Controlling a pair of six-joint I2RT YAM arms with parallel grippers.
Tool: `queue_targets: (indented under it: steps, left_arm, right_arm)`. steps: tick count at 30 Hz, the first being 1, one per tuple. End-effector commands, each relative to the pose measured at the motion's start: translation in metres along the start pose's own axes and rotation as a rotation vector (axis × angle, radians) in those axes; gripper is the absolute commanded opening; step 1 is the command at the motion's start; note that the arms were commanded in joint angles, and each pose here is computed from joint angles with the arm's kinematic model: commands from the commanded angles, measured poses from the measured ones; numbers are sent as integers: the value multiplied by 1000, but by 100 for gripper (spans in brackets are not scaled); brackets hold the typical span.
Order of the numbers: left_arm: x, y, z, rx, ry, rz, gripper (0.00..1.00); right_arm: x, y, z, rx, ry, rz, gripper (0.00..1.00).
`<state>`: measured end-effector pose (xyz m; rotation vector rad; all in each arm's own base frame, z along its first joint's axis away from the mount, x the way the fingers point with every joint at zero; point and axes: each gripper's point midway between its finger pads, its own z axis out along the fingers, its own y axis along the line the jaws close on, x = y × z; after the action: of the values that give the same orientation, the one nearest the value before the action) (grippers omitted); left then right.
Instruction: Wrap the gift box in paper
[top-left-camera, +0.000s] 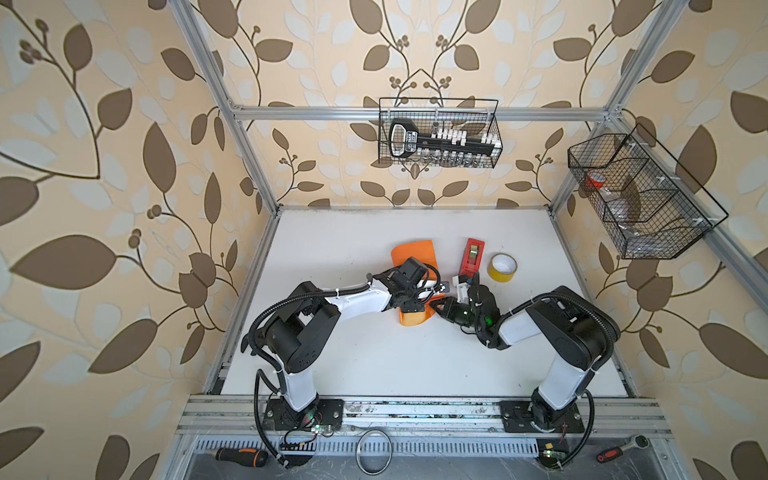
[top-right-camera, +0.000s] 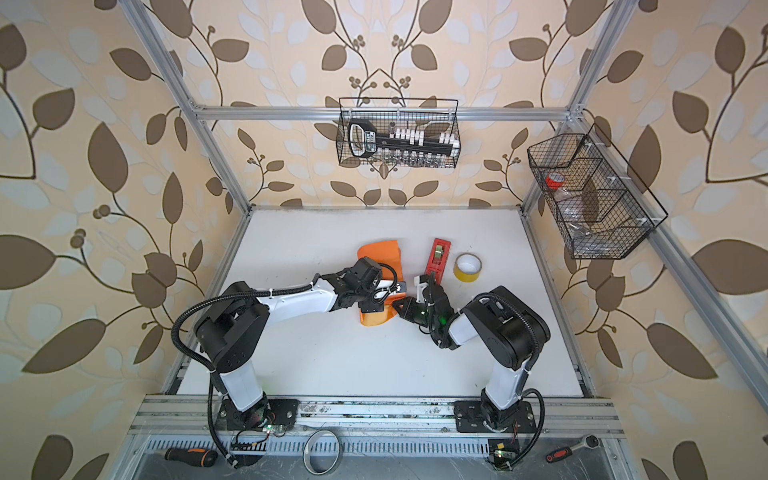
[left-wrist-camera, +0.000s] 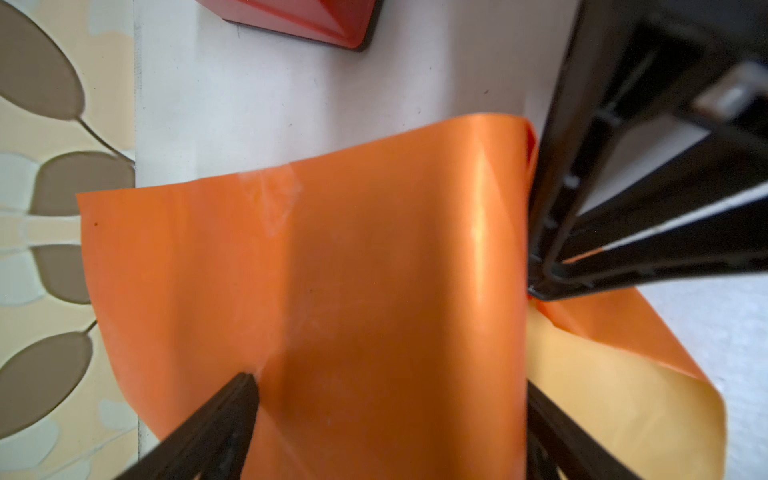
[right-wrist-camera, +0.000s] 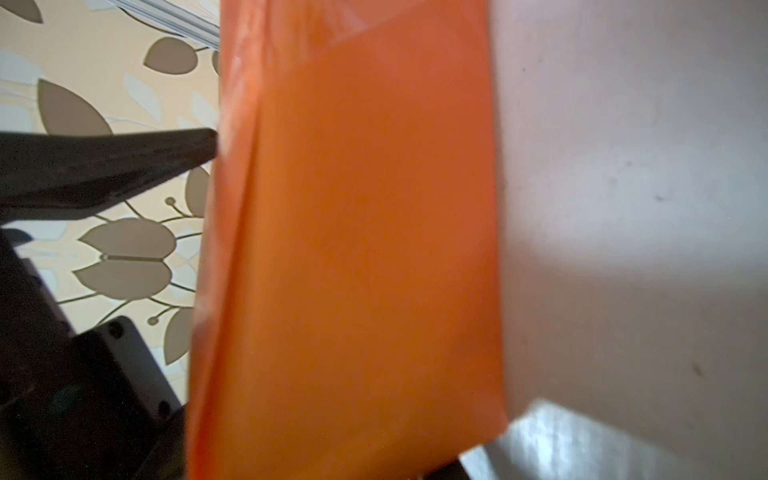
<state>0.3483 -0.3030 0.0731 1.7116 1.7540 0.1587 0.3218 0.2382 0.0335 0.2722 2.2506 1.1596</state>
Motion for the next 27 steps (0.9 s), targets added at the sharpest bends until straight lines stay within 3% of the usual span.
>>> queue_targets:
  steps: [1,18,27]
  left_arm:
    - [14,-29,9,108,56,60,93]
    - [14,-29,9,108,54,59,93]
    - [13,-29,9,113,54,60,93]
  right_arm:
    - [-13,8,-5,-50,-94,27,16]
    - [-10,-20,7,65,-148,54,16]
    - [-15,-6,11,-13,-190,124,16]
